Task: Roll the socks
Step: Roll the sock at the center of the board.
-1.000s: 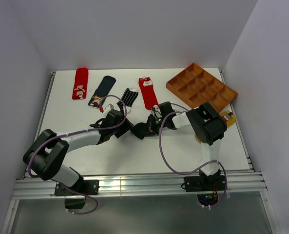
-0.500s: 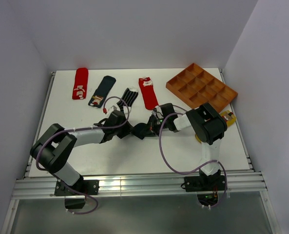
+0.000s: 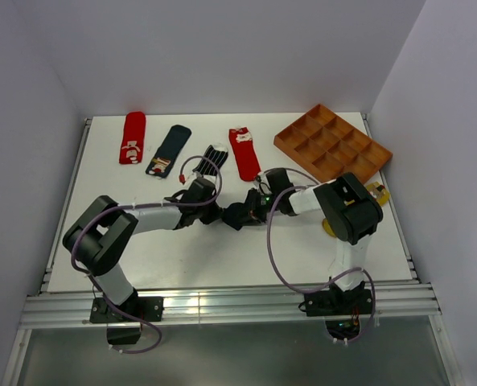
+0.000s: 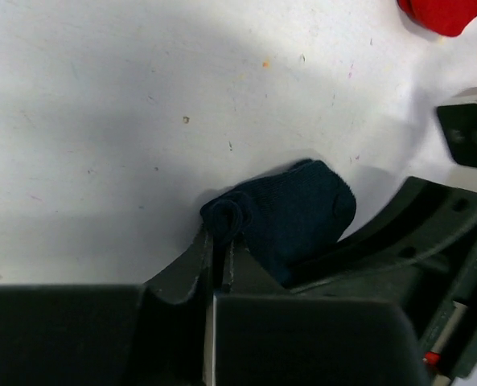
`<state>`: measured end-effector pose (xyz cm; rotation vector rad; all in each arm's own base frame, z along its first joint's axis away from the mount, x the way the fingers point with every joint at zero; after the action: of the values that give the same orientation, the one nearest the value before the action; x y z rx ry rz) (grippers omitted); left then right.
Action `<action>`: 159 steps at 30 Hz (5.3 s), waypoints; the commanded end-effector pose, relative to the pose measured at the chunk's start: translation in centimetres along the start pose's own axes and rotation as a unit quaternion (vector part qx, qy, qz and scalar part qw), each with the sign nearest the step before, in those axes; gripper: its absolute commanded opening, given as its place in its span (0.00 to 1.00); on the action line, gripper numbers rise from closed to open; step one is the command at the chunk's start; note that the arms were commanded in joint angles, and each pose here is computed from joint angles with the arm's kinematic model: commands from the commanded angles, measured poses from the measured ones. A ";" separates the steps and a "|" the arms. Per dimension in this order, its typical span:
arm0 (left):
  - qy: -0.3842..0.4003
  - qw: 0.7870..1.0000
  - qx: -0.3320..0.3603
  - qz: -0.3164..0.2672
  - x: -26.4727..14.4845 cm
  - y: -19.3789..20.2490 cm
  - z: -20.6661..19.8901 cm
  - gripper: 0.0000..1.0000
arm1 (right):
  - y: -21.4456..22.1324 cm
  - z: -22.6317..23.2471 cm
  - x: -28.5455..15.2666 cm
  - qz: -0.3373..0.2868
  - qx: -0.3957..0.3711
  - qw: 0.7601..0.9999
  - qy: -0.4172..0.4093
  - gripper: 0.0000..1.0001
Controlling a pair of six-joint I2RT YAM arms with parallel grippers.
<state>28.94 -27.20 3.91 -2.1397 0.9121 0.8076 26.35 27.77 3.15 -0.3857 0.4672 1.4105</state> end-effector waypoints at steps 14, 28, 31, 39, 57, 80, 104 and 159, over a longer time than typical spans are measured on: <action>-0.074 0.995 0.066 -0.003 -0.4 0.2 0.9 0.00 | -0.2 5.5 -4.8 -0.167 -0.320 0.916 0.173 0.35; -0.069 0.995 0.077 -0.003 -0.4 0.2 0.0 0.00 | 0.7 5.2 -0.3 -0.146 -0.391 0.893 0.170 0.30; -0.071 0.994 0.078 -0.003 -0.4 0.2 0.0 0.00 | 1.0 4.4 0.3 -0.138 -0.397 0.889 0.182 0.30; -0.069 0.994 0.081 -0.005 -0.7 0.0 -0.2 0.00 | 0.6 1.8 0.2 -0.146 -0.397 0.870 0.253 0.36; -0.071 0.993 0.092 0.002 -0.7 0.0 -0.4 0.00 | 1.4 4.8 -0.4 -0.173 -0.467 0.835 0.235 0.43; -0.069 0.992 0.108 -0.018 -0.8 -1.5 -0.6 0.04 | 2.6 -1.0 2.0 -0.062 -0.414 0.850 0.320 0.00; -0.005 0.997 0.035 -0.065 -4.4 -3.3 -0.8 0.66 | 1.6 1.3 0.6 0.025 0.027 0.995 -0.097 0.00; -0.058 0.992 0.111 0.016 -0.2 -0.8 -0.4 0.08 | 1.1 4.8 -0.4 -0.183 -0.463 0.835 0.233 0.42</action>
<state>29.15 -26.82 4.30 -1.9113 0.9326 0.8207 24.49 29.42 7.16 -1.4786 0.0876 1.1249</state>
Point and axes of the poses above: each gripper's point midway between its finger pads, its own x axis out along the fingers, its own z axis along the line the jaws close on, y = z × x, the point moved 2 cm from there along -x, back along the fingers
